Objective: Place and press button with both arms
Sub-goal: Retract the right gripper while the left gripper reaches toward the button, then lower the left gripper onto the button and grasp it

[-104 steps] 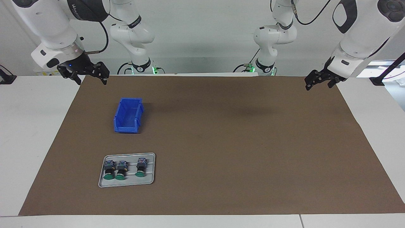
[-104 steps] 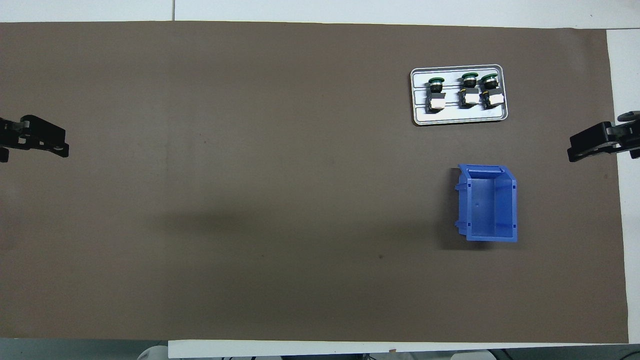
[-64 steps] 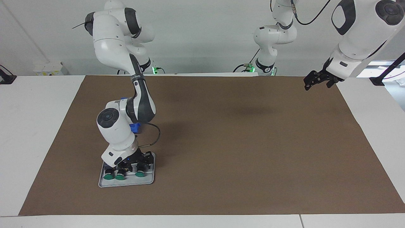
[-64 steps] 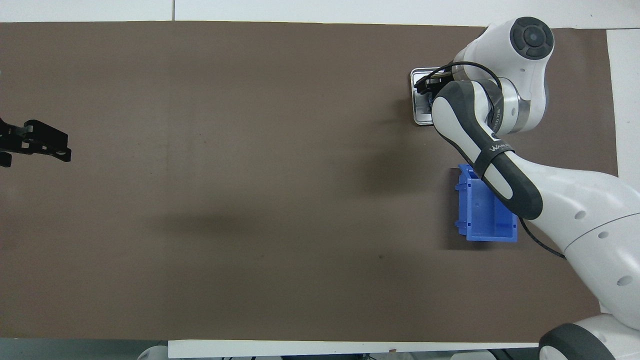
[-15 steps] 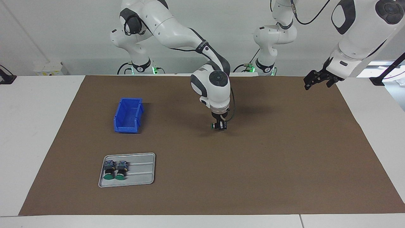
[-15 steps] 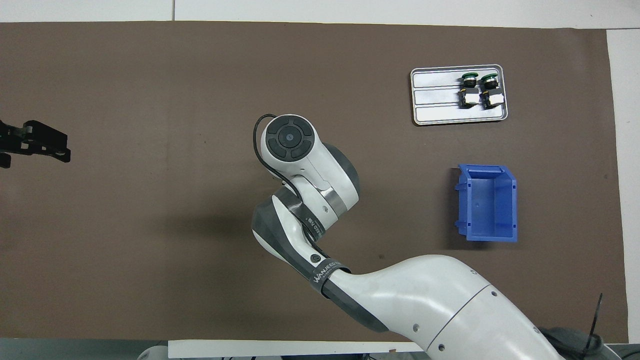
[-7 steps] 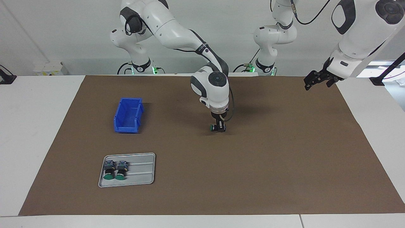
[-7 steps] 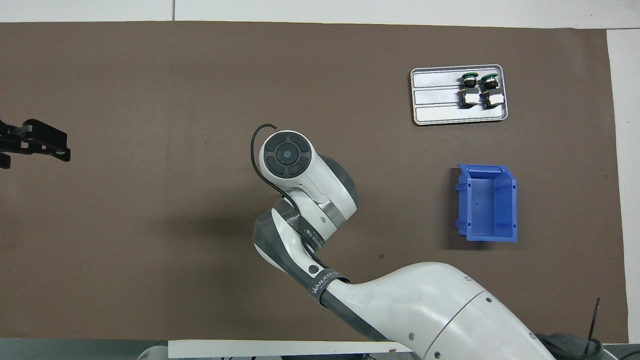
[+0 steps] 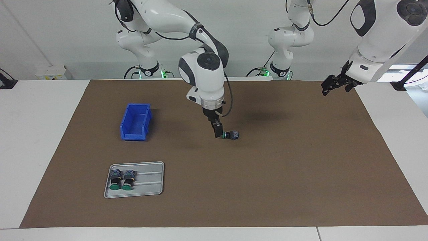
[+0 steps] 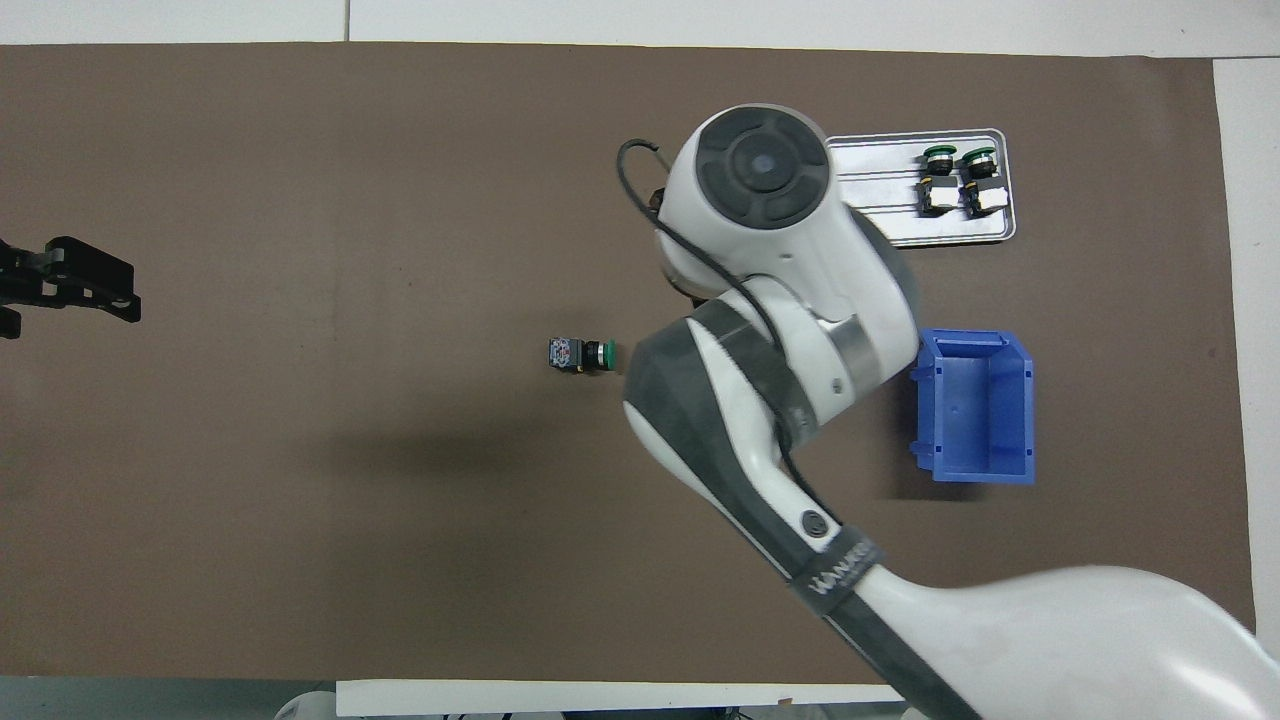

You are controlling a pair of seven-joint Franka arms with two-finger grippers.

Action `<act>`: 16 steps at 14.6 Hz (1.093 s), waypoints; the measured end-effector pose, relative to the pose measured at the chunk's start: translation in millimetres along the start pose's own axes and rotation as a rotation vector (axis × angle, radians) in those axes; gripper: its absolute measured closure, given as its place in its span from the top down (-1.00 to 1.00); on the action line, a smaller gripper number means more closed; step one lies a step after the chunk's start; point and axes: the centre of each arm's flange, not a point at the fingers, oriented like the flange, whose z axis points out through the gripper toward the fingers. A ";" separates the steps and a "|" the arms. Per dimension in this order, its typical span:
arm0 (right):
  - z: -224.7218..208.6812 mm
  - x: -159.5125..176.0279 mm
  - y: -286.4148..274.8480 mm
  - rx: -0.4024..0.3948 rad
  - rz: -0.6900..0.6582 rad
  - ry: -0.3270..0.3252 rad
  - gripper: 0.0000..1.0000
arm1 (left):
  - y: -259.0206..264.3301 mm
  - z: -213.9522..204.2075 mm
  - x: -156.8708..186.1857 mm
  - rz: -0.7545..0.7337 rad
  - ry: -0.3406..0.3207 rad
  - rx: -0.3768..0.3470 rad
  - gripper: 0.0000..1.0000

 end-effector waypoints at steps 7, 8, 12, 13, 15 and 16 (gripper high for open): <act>-123.1 132.5 89.9 -0.071 -0.467 0.007 1.00 | 0.3 1.4 -0.1 -0.024 -0.003 0.001 1.00; -137.4 147.6 103.8 -0.078 -0.530 0.003 1.00 | 1.0 2.0 -0.3 -0.044 -0.005 0.001 1.00; -165.3 219.1 148.5 -0.103 -0.794 -0.031 1.00 | 8.2 5.0 -2.3 -0.157 -0.010 0.005 1.00; -164.2 235.4 156.6 -0.109 -0.849 -0.044 1.00 | 14.9 7.0 -4.2 -0.196 -0.011 0.008 1.00; -156.7 260.5 171.2 -0.122 -0.928 -0.075 1.00 | 36.3 15.2 -10.3 -0.281 0.001 0.013 1.00; -150.7 268.6 177.3 -0.130 -0.946 -0.091 1.00 | 48.4 21.8 -14.5 -0.323 0.012 0.014 1.00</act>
